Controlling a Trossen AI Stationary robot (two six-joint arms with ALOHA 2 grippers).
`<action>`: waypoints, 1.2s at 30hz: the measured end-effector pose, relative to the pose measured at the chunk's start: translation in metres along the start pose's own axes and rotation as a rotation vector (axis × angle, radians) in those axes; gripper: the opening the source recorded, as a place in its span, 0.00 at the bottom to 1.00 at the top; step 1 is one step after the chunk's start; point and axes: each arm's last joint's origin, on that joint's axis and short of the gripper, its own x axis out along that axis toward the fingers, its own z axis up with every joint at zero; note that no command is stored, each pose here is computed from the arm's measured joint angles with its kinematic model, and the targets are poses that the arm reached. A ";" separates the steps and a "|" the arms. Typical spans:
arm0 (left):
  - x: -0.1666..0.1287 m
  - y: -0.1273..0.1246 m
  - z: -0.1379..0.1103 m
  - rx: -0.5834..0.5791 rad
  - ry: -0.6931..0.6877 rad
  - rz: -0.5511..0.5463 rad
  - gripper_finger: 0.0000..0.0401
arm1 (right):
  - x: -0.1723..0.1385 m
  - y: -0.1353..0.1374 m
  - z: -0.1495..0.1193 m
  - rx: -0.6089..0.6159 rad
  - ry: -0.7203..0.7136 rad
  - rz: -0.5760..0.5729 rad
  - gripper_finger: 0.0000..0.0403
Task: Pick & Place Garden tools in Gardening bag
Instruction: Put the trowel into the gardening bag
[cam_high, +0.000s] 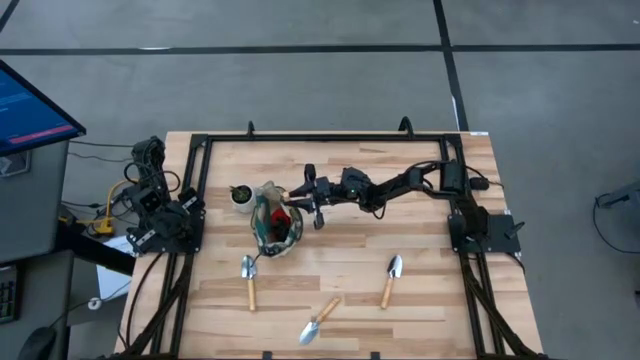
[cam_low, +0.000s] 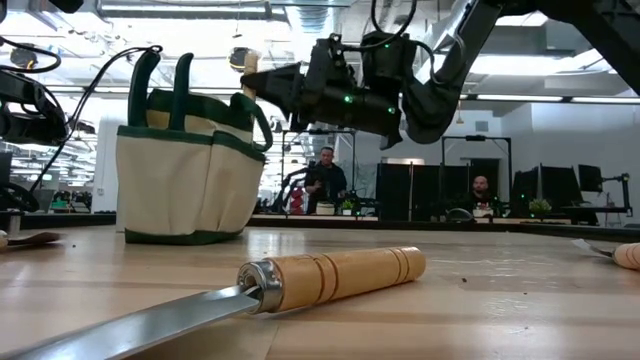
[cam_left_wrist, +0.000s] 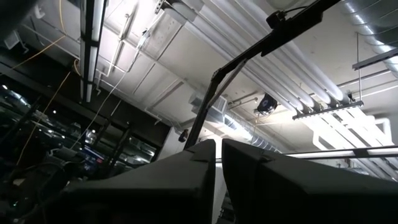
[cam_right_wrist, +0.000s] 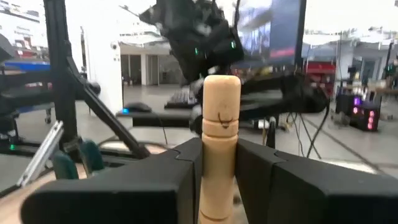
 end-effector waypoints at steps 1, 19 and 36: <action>0.000 0.000 0.000 0.000 -0.001 0.000 0.05 | 0.000 0.000 -0.001 0.001 0.011 -0.001 0.14; 0.000 0.000 0.001 -0.004 -0.006 0.000 0.05 | -0.001 -0.003 -0.002 0.004 0.071 -0.007 0.14; 0.000 0.000 0.001 -0.004 -0.006 -0.001 0.05 | 0.000 0.000 -0.004 0.004 0.095 -0.007 0.46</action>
